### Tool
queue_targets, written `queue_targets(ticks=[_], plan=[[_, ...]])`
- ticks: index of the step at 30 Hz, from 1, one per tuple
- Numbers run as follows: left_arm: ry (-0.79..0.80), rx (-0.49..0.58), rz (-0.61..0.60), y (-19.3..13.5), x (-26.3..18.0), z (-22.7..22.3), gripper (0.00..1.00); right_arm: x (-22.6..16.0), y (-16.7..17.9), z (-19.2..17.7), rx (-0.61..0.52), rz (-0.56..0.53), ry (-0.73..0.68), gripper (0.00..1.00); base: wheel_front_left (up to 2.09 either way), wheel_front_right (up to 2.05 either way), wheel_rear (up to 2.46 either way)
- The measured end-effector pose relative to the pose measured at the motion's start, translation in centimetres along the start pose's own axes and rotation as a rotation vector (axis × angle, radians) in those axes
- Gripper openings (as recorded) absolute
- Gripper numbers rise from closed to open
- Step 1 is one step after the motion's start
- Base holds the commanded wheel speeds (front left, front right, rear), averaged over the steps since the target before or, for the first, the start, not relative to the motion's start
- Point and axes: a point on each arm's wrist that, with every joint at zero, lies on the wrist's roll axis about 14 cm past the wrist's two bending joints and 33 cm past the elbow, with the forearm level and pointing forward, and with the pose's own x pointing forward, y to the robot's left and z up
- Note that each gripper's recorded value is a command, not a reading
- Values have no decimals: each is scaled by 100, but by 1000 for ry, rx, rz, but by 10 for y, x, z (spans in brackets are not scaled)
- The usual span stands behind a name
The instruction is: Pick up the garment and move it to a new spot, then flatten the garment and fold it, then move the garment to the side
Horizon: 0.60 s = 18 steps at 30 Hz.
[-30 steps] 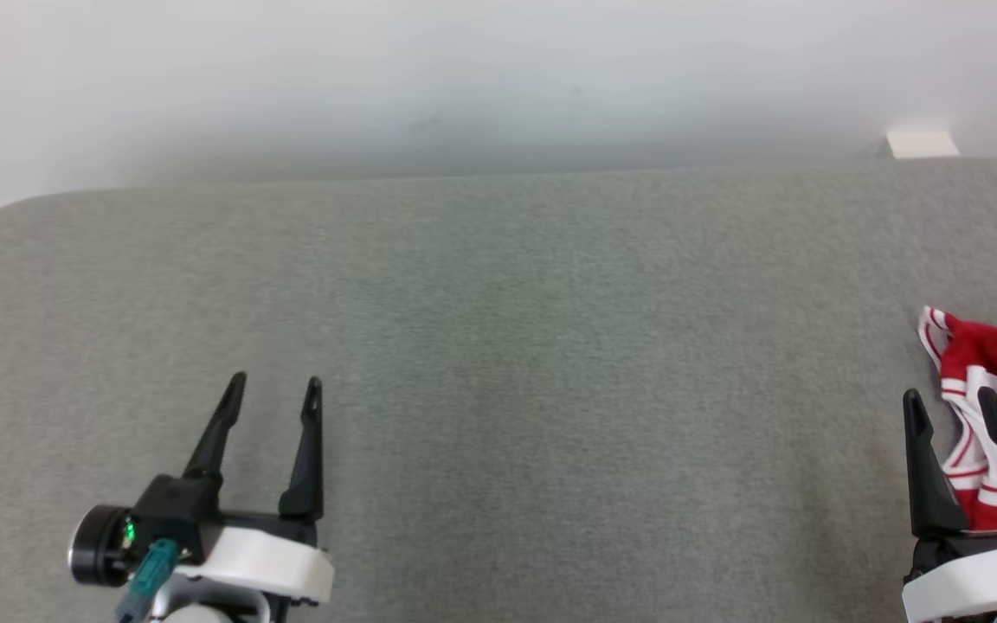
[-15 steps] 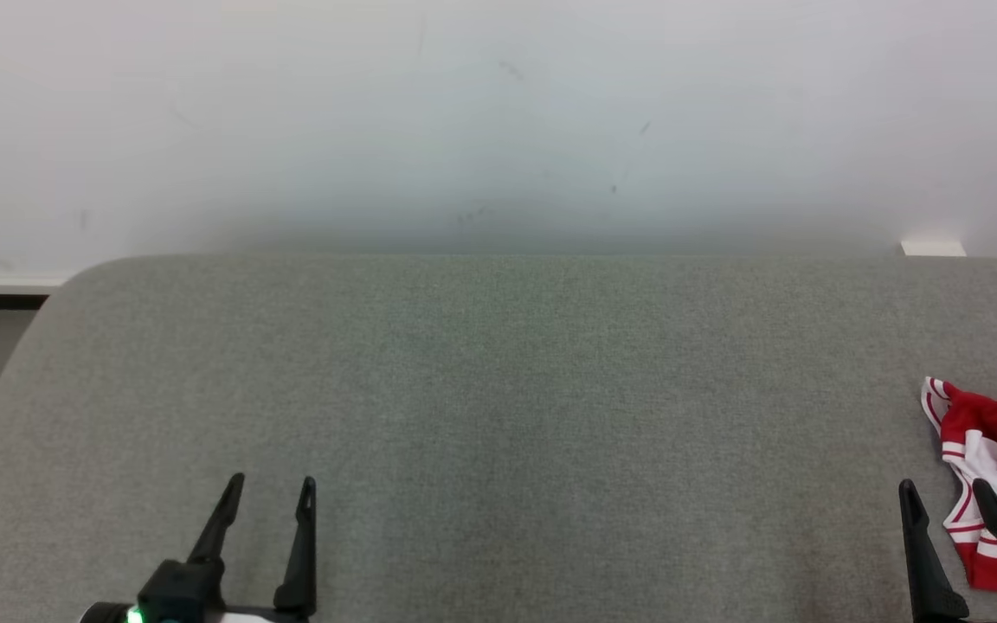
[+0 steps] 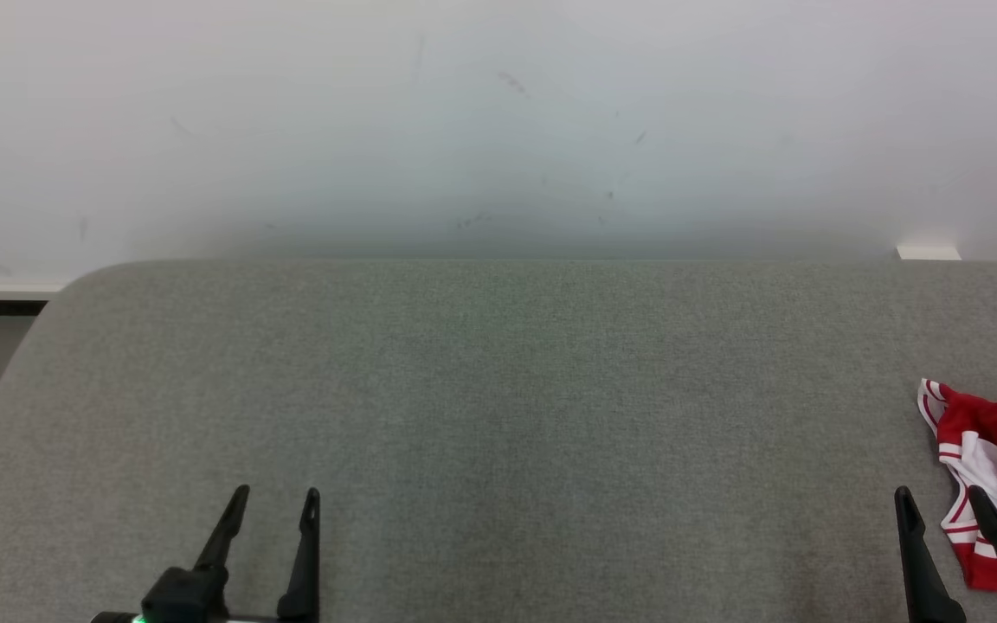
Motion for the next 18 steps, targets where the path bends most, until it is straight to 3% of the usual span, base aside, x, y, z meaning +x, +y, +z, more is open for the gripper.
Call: queue_targets(ticks=[15,16,18], plan=[[3,1,7,2,1,-1,100,2,4,-3,7,13,3,100,0,0,0],[7,-1,7,2,0,-2,0,1,4,-5,8,12,8,0,0,0,0],[37,-7,6,-1,-4,-12,0,1,4,-12,14,9,29,0,0,0,0]])
